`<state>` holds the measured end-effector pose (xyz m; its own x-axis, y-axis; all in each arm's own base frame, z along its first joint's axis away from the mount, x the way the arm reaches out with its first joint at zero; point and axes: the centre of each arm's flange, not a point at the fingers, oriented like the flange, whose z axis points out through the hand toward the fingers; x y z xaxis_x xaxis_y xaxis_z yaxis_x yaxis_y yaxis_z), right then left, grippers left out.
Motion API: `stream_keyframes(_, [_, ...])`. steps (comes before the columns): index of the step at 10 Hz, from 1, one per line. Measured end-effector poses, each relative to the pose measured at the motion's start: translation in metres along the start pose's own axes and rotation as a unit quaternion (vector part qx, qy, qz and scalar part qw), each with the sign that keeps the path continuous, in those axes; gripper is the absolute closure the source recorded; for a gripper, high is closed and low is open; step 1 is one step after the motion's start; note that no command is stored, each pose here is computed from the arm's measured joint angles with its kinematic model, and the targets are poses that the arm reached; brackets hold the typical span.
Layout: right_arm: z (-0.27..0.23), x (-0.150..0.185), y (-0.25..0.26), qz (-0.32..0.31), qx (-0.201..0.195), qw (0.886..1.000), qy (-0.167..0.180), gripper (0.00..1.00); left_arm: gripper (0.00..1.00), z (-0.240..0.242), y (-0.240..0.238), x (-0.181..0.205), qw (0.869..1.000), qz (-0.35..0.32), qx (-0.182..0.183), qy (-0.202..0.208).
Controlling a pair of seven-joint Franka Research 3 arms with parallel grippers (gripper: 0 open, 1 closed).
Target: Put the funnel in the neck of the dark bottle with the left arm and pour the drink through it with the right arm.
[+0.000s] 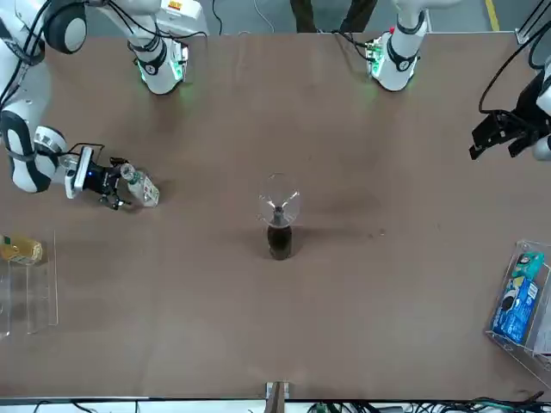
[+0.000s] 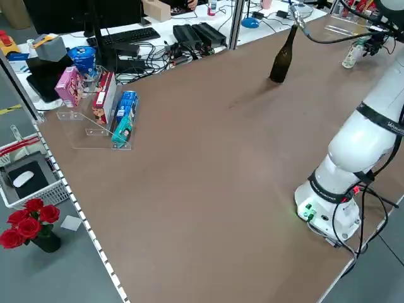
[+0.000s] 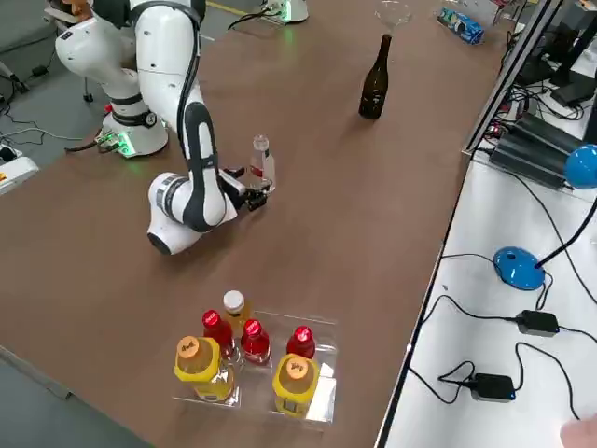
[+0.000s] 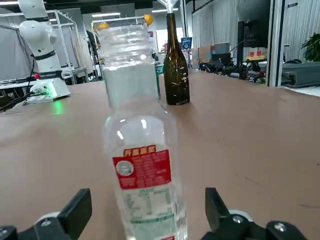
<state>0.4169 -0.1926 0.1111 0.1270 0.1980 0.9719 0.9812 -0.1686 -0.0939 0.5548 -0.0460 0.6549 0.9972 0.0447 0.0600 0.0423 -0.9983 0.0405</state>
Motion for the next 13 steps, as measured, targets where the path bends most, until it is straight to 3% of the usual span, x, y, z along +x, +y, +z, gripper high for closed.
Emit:
stream_keyframes(4, [-0.044,0.011,-0.019,0.036,0.012,0.999,-0.016,0.00,0.02,0.000,0.001,0.000,1.000,0.001,0.000,0.000])
stream_keyframes(6, [-0.057,0.037,-0.012,0.040,0.013,0.999,-0.030,0.00,0.02,0.000,0.002,0.000,1.000,0.002,0.000,0.000])
stream_keyframes(8, [-0.069,0.080,0.004,0.043,0.018,0.997,-0.055,0.00,0.02,0.000,0.003,0.000,1.000,0.002,0.000,0.000])
stream_keyframes(10, [-0.087,0.132,0.021,0.081,0.012,0.991,-0.108,0.00,0.02,0.002,0.004,0.000,1.000,0.002,0.000,-0.002])
stream_keyframes(13, [-0.121,0.230,0.016,0.155,-0.027,0.966,-0.204,0.00,0.02,0.003,0.003,0.001,1.000,0.000,0.000,-0.003])
